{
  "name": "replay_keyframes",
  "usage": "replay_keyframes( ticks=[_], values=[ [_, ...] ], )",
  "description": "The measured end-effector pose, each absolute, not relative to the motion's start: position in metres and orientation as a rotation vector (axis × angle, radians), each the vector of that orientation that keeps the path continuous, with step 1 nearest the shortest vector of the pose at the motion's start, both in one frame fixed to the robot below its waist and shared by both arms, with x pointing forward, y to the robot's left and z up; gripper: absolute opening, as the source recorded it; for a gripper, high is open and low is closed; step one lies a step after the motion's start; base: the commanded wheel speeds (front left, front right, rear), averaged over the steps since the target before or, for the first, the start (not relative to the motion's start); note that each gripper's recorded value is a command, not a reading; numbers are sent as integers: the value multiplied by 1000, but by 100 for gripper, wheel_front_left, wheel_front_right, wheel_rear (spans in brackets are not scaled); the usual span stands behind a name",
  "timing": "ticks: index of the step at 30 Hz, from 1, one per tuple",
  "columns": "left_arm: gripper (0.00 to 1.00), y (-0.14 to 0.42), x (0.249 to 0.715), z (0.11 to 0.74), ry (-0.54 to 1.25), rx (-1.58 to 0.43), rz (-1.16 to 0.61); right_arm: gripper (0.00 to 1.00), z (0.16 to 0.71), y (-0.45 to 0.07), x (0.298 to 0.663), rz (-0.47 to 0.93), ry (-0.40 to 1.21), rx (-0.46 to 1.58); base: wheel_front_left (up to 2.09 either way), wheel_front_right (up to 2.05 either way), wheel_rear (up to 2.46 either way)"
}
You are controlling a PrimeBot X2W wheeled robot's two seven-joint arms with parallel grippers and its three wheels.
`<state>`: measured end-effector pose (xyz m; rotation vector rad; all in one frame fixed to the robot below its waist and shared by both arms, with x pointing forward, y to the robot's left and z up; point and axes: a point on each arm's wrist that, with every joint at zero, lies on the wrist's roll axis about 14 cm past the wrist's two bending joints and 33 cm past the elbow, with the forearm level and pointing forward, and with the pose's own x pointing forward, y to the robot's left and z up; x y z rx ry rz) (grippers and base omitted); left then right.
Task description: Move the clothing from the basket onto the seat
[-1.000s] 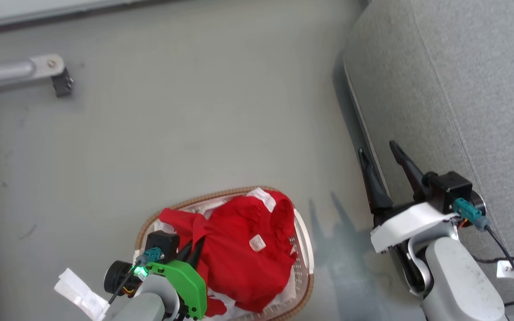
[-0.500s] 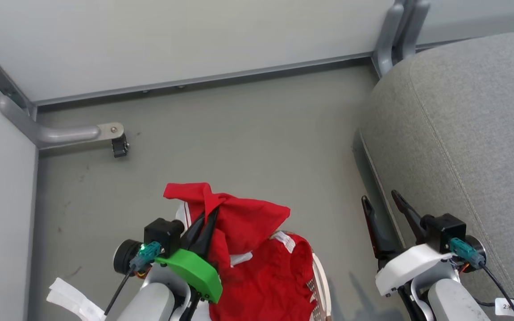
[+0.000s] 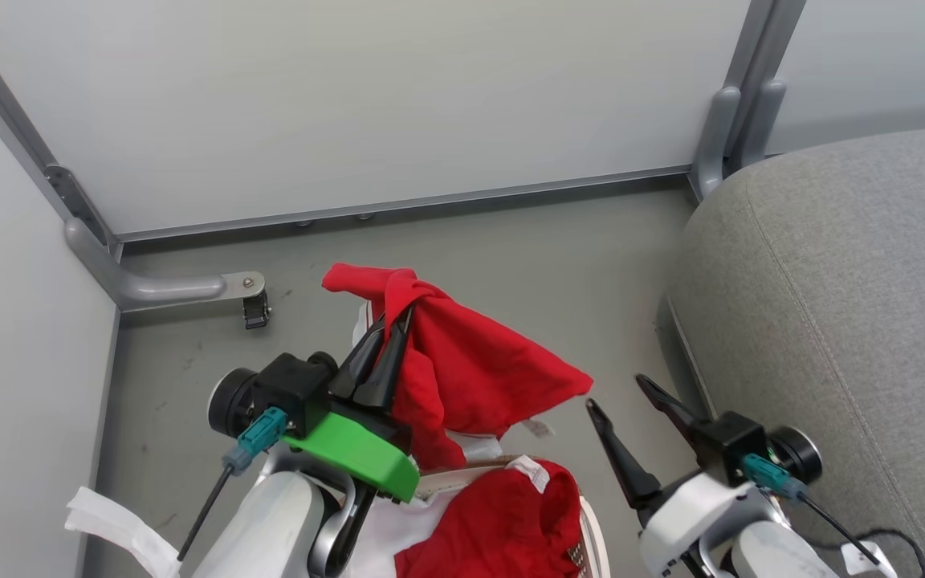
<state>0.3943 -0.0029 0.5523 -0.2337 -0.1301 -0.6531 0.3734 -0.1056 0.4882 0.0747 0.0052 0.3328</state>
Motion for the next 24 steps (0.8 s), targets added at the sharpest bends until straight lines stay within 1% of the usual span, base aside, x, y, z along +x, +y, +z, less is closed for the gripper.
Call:
replay_keyframes(
  ticks=[2, 8, 12, 18, 22, 23, 24],
  values=[
    [0, -3, 393, 556, -141, -235, -656, 100, 499, -91, 376, 407, -27, 21, 0, 0, 0],
    [0, -7, 388, 561, -158, -235, -669, 100, 534, -56, 384, 567, -134, -74, 0, 0, 0],
    [0, -12, 381, 561, -155, -245, -686, 100, 541, -28, 384, 663, -152, -101, 0, 0, 0],
    [0, -19, 371, 559, -142, -256, -709, 100, 543, 6, 392, 742, -146, -115, 0, 0, 0],
    [0, -21, 368, 561, -143, -264, -718, 100, 532, 21, 395, 765, -101, -99, 0, 0, 0],
    [0, -21, 368, 562, -144, -267, -716, 95, 525, 24, 395, 772, -78, -93, 0, 0, 0],
    [0, -20, 368, 562, -143, -270, -714, 48, 521, 26, 394, 775, -62, -87, 0, 0, 0]
  ],
)
